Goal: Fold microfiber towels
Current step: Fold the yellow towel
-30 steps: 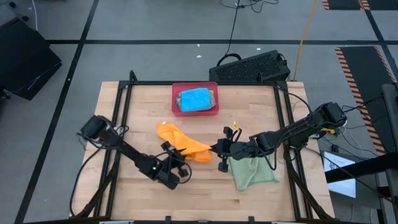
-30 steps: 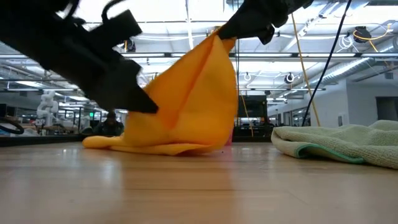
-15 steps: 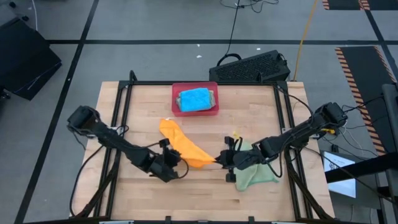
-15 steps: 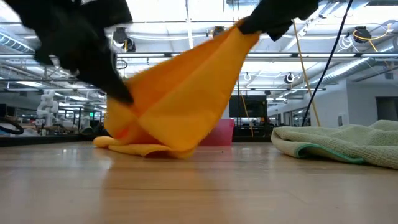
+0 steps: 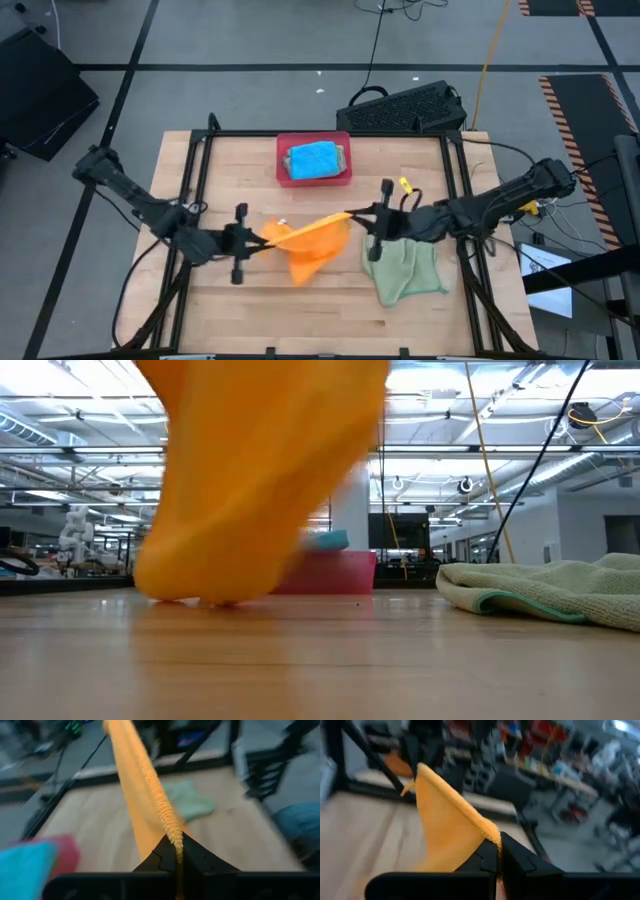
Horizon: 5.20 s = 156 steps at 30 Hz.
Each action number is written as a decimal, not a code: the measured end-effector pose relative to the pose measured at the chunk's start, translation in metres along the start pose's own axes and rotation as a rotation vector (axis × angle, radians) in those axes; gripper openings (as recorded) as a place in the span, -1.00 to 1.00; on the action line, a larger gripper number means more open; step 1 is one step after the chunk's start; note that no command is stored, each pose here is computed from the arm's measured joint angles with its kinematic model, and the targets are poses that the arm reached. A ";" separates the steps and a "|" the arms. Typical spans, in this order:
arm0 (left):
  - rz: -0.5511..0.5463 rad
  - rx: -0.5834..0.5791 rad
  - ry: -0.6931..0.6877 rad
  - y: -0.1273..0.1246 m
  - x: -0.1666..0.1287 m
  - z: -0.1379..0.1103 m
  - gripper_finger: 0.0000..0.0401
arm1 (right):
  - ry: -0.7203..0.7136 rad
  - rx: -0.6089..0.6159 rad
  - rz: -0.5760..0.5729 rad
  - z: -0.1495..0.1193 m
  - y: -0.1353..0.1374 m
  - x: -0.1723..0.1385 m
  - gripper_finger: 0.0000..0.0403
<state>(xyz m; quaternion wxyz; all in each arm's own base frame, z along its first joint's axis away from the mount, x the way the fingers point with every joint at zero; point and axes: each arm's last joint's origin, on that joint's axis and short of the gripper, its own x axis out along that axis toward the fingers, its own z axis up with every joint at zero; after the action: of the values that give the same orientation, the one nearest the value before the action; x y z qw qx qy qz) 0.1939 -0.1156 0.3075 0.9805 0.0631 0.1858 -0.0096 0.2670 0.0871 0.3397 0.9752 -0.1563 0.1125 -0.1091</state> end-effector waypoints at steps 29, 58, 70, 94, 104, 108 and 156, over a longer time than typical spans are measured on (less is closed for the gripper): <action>0.164 0.010 0.506 -0.069 0.097 -0.111 -0.16 | 0.396 0.244 0.290 -0.070 0.091 0.038 -0.98; 0.352 -0.442 0.241 -0.103 0.123 -0.141 -0.07 | 0.633 0.178 0.044 -0.102 0.001 0.072 -0.98; 0.505 -0.499 0.227 -0.078 0.146 -0.152 -0.07 | 0.631 0.180 0.106 -0.100 0.005 0.071 -0.98; 0.485 -0.431 0.259 -0.056 0.138 -0.125 -0.07 | 0.616 0.178 0.124 -0.098 0.011 0.069 -0.98; 0.539 -0.415 0.342 -0.050 0.145 -0.143 -0.07 | 0.612 0.179 0.125 -0.098 0.011 0.070 -0.98; 0.553 -0.417 0.383 -0.043 0.147 -0.145 -0.08 | 0.610 0.179 0.125 -0.097 0.011 0.070 -0.98; 0.444 -0.358 0.548 -0.044 0.113 -0.129 -0.96 | 0.658 0.093 0.147 -0.101 0.010 0.065 -0.98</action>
<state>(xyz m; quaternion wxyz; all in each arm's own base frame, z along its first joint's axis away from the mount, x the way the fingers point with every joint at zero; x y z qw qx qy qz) 0.2503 -0.1423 0.1422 0.8684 -0.0700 0.4211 0.2522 0.3053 0.0519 0.2307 0.8979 -0.0595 0.4272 -0.0882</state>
